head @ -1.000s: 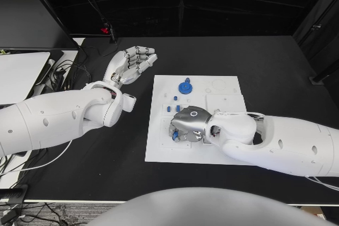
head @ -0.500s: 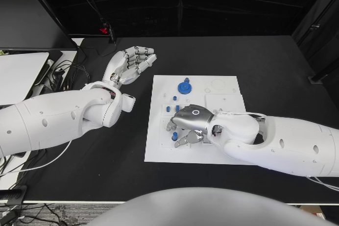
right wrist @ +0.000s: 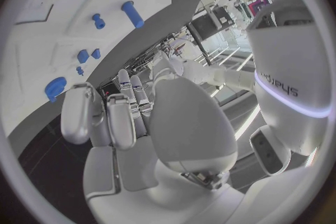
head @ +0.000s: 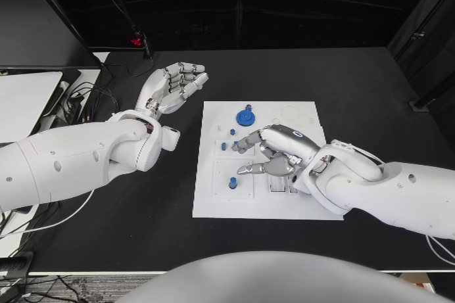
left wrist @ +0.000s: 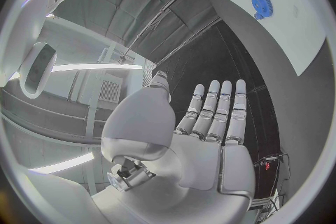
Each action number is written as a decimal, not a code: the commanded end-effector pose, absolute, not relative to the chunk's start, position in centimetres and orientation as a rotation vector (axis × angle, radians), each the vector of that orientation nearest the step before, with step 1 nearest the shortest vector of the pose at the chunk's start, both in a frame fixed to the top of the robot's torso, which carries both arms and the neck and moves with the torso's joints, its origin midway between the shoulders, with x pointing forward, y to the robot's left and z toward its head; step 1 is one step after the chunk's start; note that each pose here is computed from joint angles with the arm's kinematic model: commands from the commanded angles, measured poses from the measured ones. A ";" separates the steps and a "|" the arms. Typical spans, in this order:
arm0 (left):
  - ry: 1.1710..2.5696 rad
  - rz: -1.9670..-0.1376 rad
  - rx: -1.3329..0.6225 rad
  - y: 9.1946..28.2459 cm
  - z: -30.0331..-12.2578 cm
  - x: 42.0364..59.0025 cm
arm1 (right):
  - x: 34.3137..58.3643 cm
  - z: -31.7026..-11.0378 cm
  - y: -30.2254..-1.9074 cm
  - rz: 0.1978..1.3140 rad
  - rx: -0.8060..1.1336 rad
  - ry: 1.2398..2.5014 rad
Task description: Assemble the parts on the task board
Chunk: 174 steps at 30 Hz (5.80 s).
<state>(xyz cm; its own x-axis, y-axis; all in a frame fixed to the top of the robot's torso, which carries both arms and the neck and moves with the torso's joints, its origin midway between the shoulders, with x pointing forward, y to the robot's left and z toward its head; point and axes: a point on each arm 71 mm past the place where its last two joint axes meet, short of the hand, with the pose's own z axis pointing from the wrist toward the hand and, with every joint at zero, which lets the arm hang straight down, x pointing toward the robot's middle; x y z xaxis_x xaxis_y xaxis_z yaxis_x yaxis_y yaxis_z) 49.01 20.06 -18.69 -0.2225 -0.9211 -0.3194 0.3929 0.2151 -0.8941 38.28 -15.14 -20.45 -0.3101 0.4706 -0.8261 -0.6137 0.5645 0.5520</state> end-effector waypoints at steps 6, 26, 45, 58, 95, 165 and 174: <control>1.227 -1.376 -0.563 19.8 -18.5 49.0 | 38.9 -20.2 -21.5 1.203 0.395 1.572; 1.227 -1.370 -0.566 19.8 -18.5 49.0 | 36.3 -20.1 -30.9 0.751 0.366 1.705; 1.230 -1.372 -0.566 19.8 -18.5 49.0 | 34.5 -21.2 -30.3 0.289 0.151 1.848; 1.231 -1.369 -0.568 20.0 -18.5 49.1 | 34.6 -21.8 -28.8 0.243 0.123 1.910; 1.232 -1.369 -0.569 20.1 -18.6 49.1 | 35.3 -23.7 -26.1 0.179 0.045 2.059; 1.251 -1.370 -0.578 19.8 -19.2 49.2 | 33.0 -24.4 -24.5 0.910 0.966 2.105; 1.251 -1.368 -0.579 19.7 -19.2 49.2 | 33.6 -25.0 -23.9 0.815 0.834 2.157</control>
